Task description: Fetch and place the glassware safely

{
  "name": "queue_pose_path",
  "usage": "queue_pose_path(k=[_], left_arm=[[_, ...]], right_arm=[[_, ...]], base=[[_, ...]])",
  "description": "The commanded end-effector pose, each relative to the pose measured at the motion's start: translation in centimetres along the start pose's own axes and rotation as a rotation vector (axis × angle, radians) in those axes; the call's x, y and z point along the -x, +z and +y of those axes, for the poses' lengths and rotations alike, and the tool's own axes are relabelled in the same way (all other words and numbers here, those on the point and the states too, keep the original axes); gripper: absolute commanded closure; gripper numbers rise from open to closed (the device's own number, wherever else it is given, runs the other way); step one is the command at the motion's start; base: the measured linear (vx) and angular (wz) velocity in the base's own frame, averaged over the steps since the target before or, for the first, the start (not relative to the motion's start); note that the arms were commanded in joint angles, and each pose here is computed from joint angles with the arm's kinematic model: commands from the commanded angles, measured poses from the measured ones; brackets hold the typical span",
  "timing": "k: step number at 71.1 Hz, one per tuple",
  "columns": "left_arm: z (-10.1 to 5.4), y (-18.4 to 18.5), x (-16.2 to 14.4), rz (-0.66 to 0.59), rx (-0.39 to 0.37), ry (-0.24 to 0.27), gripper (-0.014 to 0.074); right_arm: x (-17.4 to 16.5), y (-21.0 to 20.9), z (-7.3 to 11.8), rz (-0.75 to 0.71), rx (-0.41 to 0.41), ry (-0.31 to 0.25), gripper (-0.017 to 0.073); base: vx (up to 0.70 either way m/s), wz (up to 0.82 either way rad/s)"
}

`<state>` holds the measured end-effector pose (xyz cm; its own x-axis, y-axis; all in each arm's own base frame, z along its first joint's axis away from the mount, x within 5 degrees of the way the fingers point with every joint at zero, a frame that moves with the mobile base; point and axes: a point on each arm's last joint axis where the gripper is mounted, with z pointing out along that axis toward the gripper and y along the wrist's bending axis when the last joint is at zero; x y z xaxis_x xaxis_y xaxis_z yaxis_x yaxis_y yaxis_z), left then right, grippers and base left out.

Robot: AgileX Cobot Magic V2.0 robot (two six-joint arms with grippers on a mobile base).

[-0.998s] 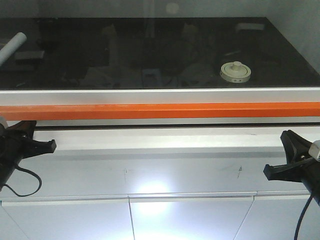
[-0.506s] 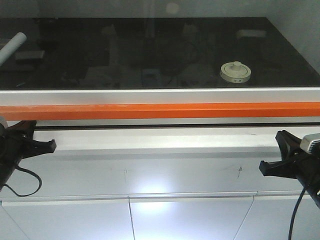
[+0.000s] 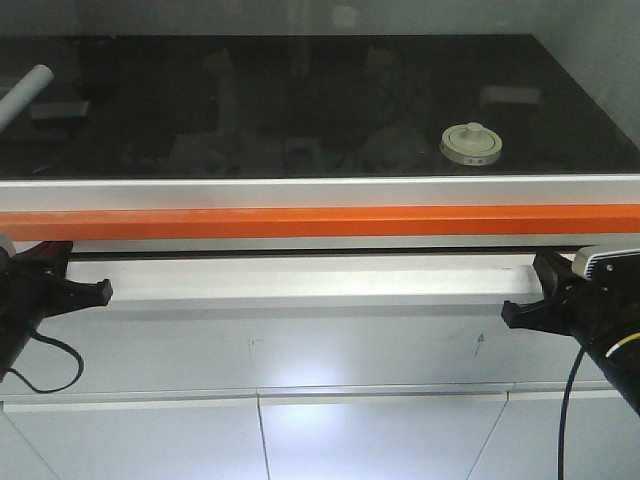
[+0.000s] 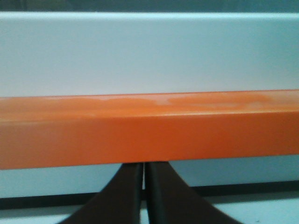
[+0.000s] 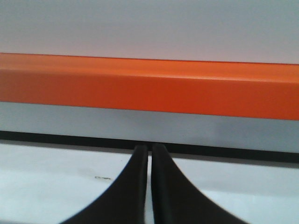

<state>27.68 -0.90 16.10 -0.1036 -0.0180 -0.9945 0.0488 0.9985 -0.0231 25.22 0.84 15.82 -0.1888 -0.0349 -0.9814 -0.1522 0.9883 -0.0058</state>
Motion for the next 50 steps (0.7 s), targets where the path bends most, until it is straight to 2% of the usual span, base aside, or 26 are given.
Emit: queue_pose_path(k=[1,16,50], left_arm=[[-0.1,0.1,2.4,-0.178,-0.001,-0.004,0.0601],[0.0,0.3,1.7,-0.153,0.000,-0.004,0.0601],[-0.1,0.2,2.1,-0.205,-0.002,-0.004,0.0601]], right_arm=[[1.7,0.6,-0.2,-0.125,0.004,-0.017,0.0560],[1.8,1.8,-0.4,-0.132,0.004,-0.025,0.0560],[3.5,3.1,-0.7,-0.222,0.002,-0.049,0.0560]], base=[[0.00,0.00],[0.00,0.00],[0.00,0.00]])
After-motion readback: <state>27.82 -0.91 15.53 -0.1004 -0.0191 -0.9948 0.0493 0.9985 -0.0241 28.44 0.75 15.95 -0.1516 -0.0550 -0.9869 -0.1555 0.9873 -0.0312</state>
